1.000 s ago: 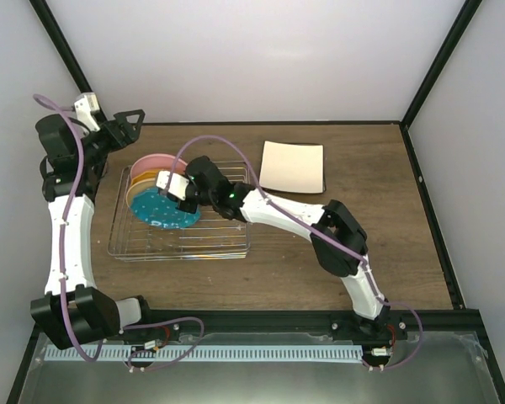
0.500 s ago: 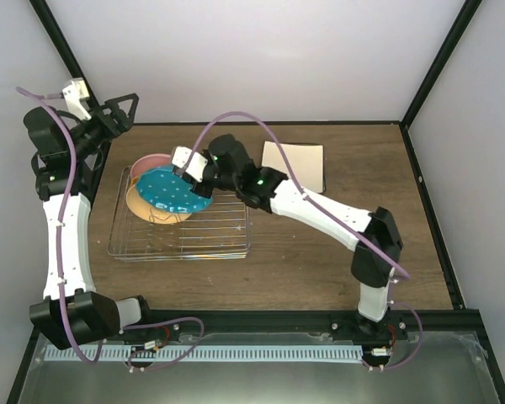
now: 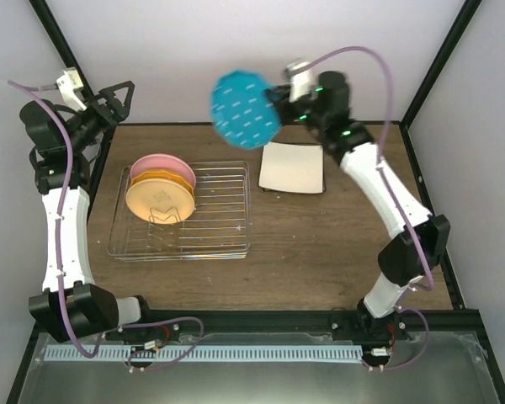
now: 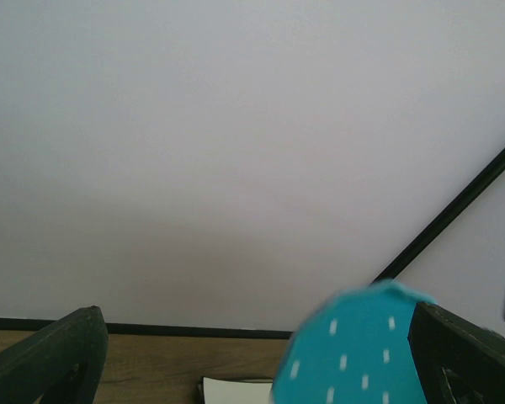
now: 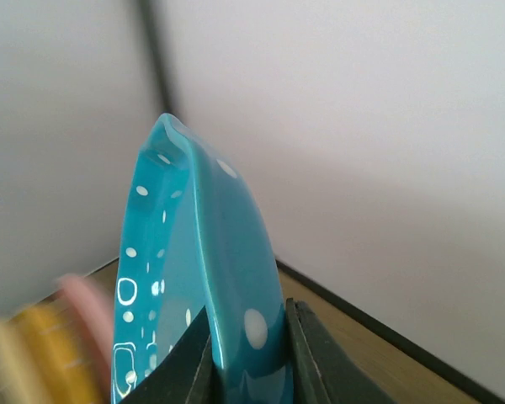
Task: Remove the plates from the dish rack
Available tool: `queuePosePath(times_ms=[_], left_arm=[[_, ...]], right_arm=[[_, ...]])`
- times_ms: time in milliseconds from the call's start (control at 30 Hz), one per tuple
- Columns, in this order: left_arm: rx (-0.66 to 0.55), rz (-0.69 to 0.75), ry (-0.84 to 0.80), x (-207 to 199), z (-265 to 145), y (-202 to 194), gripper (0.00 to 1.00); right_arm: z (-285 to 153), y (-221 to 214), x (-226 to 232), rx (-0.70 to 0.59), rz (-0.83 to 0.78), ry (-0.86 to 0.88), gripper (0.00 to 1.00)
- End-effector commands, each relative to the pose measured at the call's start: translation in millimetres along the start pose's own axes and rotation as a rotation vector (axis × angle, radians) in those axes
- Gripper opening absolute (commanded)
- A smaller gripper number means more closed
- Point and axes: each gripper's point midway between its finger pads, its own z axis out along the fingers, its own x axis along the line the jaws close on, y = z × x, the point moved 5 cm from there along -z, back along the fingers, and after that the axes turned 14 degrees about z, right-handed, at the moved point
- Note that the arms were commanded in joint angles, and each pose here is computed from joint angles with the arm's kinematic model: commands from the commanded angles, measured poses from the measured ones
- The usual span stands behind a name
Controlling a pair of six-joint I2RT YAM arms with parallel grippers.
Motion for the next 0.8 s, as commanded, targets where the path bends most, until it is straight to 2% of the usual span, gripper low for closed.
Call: queuePosePath(times_ms=[0,167,367,467,767], left_arm=[[-0.020,0.015,-0.036,-7,1,10,1.00],[-0.006,0.022,-0.039,-8,0,6,1.00],[0.015,0.012,-0.039,-6,-1,-2,1.00],[0.027,0.006,-0.040,-5,-1,-5,1.00],[0.038,0.007,-0.027,-4,-2,-9,1.00]], right_arm=[[-71,55,-129,-0.221,0.413,-0.271,0.01],[-138,-3,-221,-0.235,0.745,-0.467,0.01],[-212,-92,-269,-0.290,1.041,-0.629,0.01],[-236,-116,-280,-0.317,1.089,-0.699,0.01],[-269,-156,-301,-0.394,1.160,-0.902,0.01]])
